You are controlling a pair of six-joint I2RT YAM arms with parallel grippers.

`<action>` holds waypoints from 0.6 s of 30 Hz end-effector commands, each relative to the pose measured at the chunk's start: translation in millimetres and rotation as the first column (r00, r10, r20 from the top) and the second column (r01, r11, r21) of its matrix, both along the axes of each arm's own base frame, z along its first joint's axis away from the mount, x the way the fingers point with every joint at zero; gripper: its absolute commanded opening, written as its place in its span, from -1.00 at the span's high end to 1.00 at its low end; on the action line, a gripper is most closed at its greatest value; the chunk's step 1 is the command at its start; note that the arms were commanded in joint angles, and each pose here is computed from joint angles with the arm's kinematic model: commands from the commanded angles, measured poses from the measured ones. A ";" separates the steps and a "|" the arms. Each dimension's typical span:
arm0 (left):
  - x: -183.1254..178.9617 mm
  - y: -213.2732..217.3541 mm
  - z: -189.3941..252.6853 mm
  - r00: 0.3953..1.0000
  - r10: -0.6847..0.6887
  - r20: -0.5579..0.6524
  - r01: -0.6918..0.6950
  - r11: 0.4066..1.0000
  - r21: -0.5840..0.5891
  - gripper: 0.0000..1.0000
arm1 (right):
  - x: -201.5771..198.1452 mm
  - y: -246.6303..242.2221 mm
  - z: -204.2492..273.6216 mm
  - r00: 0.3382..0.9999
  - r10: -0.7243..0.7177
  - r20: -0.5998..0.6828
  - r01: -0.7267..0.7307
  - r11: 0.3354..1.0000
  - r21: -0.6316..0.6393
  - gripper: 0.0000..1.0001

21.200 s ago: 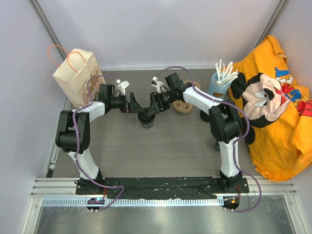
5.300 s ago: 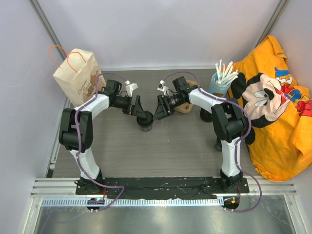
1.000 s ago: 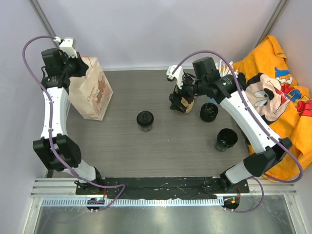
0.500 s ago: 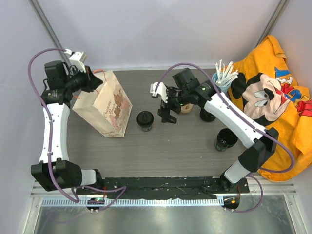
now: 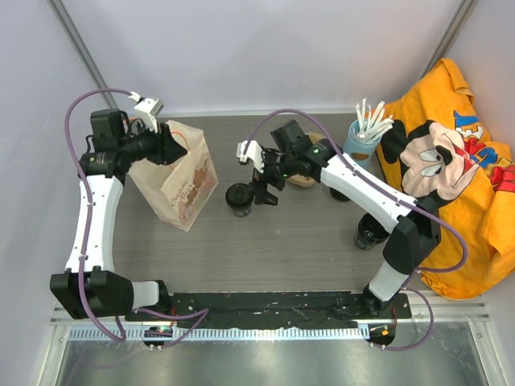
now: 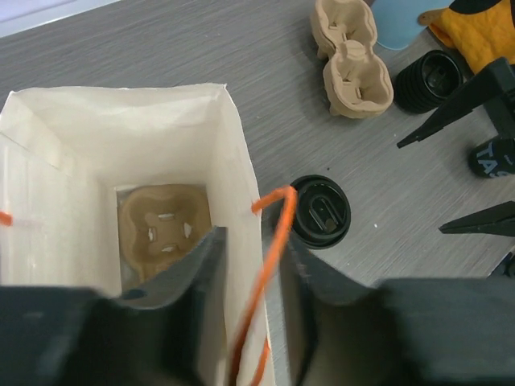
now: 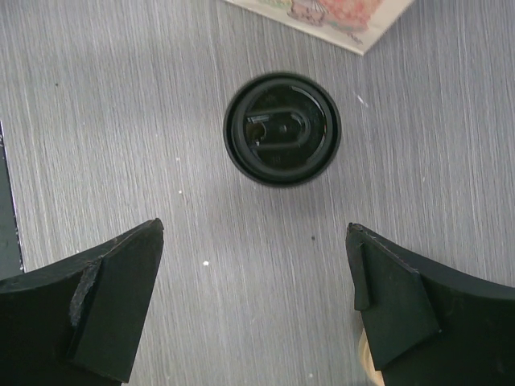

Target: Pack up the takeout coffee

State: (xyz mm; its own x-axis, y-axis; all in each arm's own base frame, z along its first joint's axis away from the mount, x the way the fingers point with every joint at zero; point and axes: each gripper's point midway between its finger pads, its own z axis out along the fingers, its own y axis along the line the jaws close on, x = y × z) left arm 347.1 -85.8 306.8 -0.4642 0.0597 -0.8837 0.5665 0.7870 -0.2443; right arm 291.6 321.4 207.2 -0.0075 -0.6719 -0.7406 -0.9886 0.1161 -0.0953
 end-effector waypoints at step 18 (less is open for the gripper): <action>-24.1 -0.4 66.5 0.992 0.002 0.129 -0.001 1.000 -0.014 -0.99 | 13.3 58.1 -17.0 0.981 0.175 0.089 -0.174 0.985 -0.019 -0.80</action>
